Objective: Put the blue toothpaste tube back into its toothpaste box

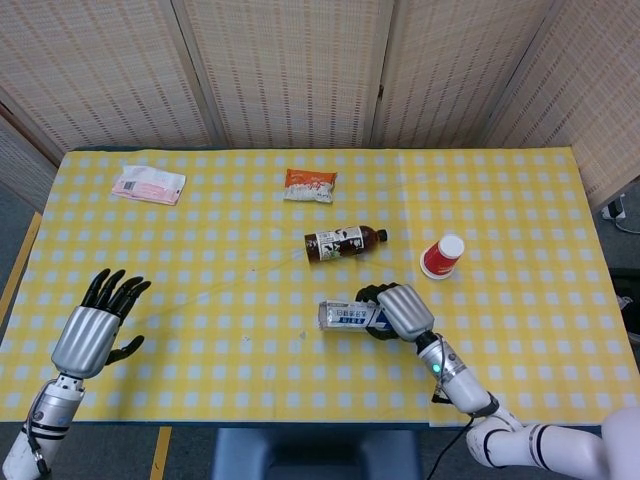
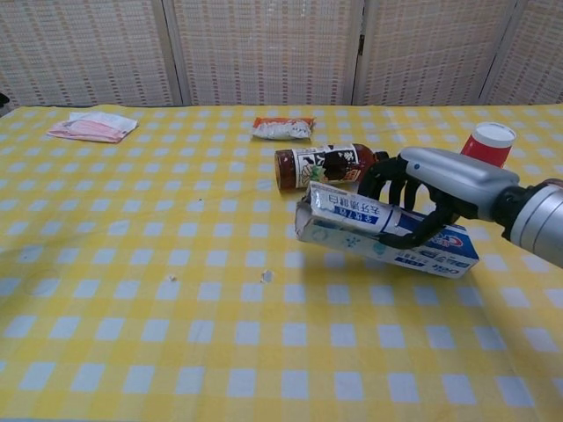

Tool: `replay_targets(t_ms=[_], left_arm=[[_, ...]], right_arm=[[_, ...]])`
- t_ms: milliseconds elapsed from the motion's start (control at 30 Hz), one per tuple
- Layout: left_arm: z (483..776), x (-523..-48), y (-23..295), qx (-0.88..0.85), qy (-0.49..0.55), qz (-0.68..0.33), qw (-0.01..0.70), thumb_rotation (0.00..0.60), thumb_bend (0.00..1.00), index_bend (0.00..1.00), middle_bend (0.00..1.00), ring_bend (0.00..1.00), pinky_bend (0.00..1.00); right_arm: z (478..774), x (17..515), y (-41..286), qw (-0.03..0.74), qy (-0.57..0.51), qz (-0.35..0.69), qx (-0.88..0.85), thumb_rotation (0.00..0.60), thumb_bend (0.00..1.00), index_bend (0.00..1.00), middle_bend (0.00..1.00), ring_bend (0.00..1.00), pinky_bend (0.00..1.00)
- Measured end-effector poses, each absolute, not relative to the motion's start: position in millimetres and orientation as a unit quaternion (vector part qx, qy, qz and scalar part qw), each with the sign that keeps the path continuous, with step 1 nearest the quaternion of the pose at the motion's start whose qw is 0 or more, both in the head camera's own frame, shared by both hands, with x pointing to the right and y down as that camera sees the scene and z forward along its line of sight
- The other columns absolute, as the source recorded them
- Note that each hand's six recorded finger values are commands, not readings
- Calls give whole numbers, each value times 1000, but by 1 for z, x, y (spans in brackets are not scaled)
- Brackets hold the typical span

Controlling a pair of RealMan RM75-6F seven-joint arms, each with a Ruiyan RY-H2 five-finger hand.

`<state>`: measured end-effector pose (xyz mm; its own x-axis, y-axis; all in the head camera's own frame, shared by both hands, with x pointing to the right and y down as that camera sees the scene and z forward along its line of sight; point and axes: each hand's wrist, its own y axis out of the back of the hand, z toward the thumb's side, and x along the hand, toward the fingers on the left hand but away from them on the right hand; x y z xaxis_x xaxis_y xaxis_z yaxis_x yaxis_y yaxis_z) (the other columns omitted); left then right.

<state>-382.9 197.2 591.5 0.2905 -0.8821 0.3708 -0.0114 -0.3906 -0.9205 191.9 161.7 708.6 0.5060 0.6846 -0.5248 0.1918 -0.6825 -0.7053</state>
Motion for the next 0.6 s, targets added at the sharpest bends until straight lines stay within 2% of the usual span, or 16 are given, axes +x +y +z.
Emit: replay_targets(t_ms=[67, 133, 200, 300, 400, 600], left_arm=[[592, -384, 198, -672, 331, -496, 439, 600, 246, 162, 181, 72, 36], [592, -385, 198, -672, 331, -496, 439, 600, 246, 162, 181, 72, 36], [592, -385, 199, -673, 331, -495, 438, 600, 246, 162, 181, 73, 36], [593, -386, 201, -677, 333, -495, 431, 600, 246, 161, 181, 74, 36], [593, -388, 205, -677, 331, -494, 434, 600, 246, 162, 181, 74, 36], [586, -393, 217, -676, 327, -490, 443, 600, 246, 162, 181, 74, 16]], right_arm=[[715, 189, 164, 291, -262, 421, -818, 600, 303, 387, 359, 411, 397], [718, 187, 166, 287, -256, 422, -821, 600, 302, 308, 278, 362, 342], [720, 186, 168, 282, -248, 424, -824, 600, 302, 158, 155, 279, 264], [721, 185, 170, 274, -236, 426, -830, 600, 302, 27, 48, 197, 189], [715, 185, 170, 274, -233, 421, -833, 600, 302, 0, 5, 149, 138], [693, 199, 170, 291, -239, 415, -828, 600, 302, 0, 0, 58, 30]])
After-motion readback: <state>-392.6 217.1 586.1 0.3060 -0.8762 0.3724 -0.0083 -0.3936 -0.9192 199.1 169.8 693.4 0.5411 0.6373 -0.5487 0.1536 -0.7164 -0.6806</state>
